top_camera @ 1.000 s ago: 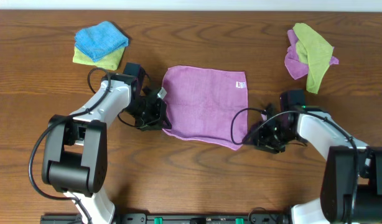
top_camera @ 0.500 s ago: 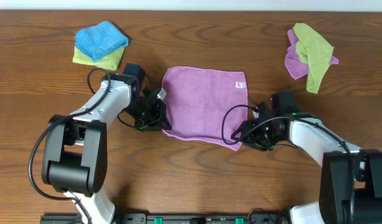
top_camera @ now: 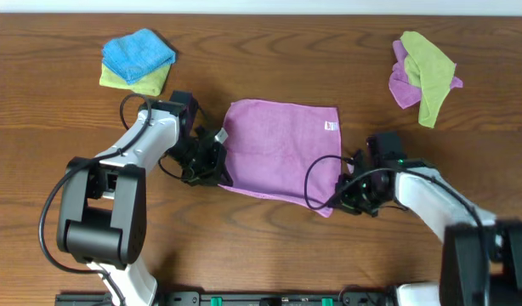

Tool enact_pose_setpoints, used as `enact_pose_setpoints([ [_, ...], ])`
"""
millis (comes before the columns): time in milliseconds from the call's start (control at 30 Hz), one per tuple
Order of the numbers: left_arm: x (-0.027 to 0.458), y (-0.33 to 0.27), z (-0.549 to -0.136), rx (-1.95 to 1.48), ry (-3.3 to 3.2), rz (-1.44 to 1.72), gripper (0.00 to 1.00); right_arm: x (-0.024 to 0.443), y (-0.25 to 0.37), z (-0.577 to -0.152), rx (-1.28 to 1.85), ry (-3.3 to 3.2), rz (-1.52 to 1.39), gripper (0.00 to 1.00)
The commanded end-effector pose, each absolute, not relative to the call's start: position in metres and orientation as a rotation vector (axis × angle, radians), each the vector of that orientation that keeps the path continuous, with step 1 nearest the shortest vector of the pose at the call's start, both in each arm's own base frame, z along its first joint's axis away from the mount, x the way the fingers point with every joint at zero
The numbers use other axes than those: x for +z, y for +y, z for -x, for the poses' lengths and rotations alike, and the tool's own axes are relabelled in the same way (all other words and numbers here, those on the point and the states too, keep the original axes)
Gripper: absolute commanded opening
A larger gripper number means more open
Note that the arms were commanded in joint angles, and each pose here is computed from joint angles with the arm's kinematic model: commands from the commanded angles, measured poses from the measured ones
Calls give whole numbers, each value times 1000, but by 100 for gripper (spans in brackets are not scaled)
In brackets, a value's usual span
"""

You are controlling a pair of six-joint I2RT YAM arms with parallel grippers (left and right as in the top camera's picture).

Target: Fold the cloth

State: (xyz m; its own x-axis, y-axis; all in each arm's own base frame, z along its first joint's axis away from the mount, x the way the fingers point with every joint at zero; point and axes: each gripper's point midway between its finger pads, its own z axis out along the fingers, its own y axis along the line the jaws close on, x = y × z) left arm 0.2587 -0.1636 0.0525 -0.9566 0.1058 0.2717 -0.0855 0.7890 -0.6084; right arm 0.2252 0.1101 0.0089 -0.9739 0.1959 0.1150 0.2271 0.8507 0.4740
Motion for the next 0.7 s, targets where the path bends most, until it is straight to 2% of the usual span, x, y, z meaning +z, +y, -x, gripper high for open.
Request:
enact_pose_setpoints([
  [0,69,-164,-258,960,-2720,86,6,27,108,-223,-762,-3035,273,1],
  [200,93,-164,-259,982,-2769,43,6,54,107,-226,-808,-3121,264,1],
  [400,102,-167,-308,1043,-2959,-95,6,65,101,-258,-810,-3286,282,1],
  [667,89,-161,-371,1023,-3168,-256,6,73,86,-303,-731,-3497,344,1],
])
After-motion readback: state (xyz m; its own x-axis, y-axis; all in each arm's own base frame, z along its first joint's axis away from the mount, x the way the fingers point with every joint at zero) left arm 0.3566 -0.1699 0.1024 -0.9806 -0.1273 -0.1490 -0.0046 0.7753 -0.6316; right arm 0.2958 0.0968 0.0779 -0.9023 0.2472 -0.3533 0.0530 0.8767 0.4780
